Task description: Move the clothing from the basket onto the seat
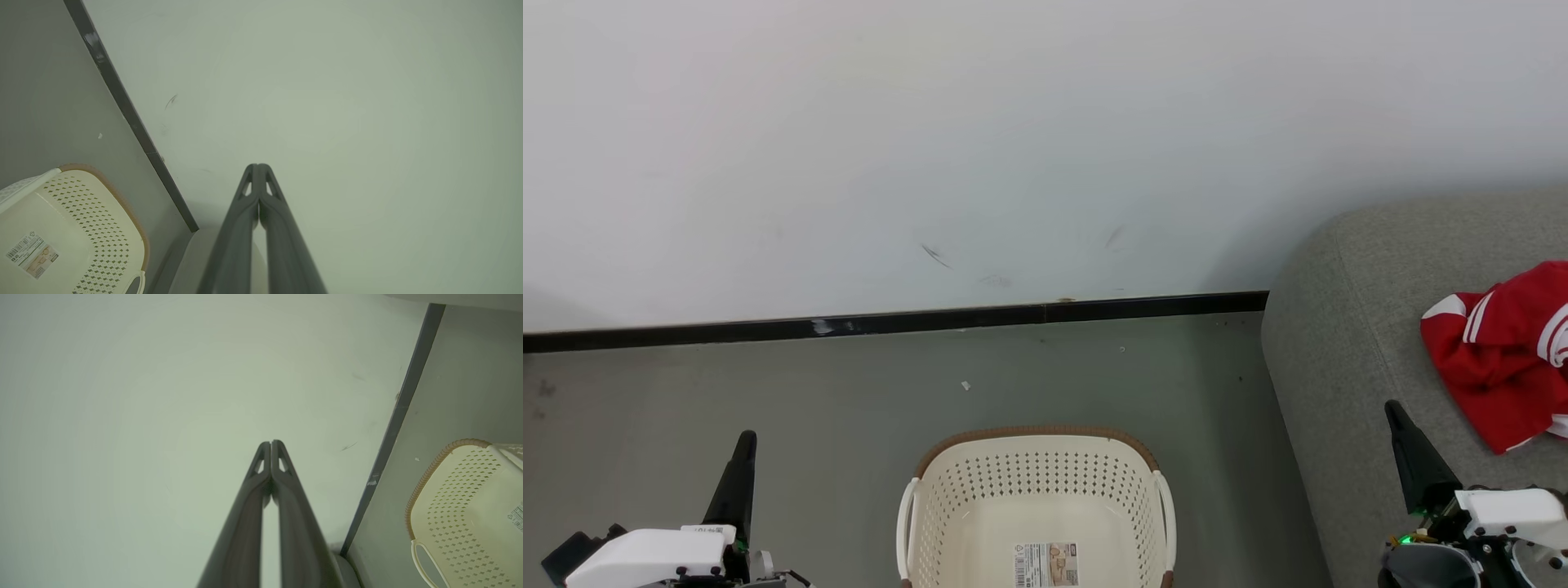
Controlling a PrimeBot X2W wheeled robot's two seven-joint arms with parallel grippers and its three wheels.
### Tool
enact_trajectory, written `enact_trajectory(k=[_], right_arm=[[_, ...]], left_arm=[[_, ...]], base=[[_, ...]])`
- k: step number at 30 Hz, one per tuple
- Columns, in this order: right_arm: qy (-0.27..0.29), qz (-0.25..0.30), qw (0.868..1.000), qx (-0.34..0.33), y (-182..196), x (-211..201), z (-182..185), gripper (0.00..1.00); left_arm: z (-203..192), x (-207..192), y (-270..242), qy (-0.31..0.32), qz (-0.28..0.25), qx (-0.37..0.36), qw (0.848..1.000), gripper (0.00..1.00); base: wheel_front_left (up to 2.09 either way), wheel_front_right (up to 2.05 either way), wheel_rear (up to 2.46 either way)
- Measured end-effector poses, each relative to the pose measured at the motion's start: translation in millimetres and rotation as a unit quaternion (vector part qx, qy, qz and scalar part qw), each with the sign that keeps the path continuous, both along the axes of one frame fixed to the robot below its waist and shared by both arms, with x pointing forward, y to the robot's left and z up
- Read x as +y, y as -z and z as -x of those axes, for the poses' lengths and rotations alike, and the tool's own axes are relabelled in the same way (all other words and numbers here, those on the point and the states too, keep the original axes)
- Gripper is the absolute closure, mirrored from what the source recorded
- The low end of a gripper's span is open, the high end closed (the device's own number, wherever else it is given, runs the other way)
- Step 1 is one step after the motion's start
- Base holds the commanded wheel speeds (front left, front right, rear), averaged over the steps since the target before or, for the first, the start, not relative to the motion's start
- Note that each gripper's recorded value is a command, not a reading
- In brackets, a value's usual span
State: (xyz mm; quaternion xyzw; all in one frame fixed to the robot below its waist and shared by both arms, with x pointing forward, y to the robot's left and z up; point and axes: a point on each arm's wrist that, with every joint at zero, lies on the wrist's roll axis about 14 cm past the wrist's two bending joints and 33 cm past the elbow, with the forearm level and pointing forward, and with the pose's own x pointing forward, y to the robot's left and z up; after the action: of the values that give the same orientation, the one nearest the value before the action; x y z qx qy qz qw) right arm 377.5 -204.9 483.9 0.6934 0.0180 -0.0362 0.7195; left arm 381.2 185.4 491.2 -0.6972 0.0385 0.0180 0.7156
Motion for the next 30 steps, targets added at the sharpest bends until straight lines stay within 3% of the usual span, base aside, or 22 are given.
enact_trajectory(k=[4, 30], right_arm=[[0.001, -0.021, 1.0, -0.002, 0.0, 0.2, 0.5, 1.0], [0.001, -0.021, 1.0, -0.001, 0.3, 0.2, 0.6, 1.0]], left_arm=[[-0.3, 0.1, -1.8, -0.002, 0.017, -0.006, 1.0, 1.0], [-0.3, -0.3, -1.8, -0.002, 0.019, -0.006, 1.0, 1.0]], base=[[0.0, 0.0, 0.0], [0.0, 0.0, 0.0]])
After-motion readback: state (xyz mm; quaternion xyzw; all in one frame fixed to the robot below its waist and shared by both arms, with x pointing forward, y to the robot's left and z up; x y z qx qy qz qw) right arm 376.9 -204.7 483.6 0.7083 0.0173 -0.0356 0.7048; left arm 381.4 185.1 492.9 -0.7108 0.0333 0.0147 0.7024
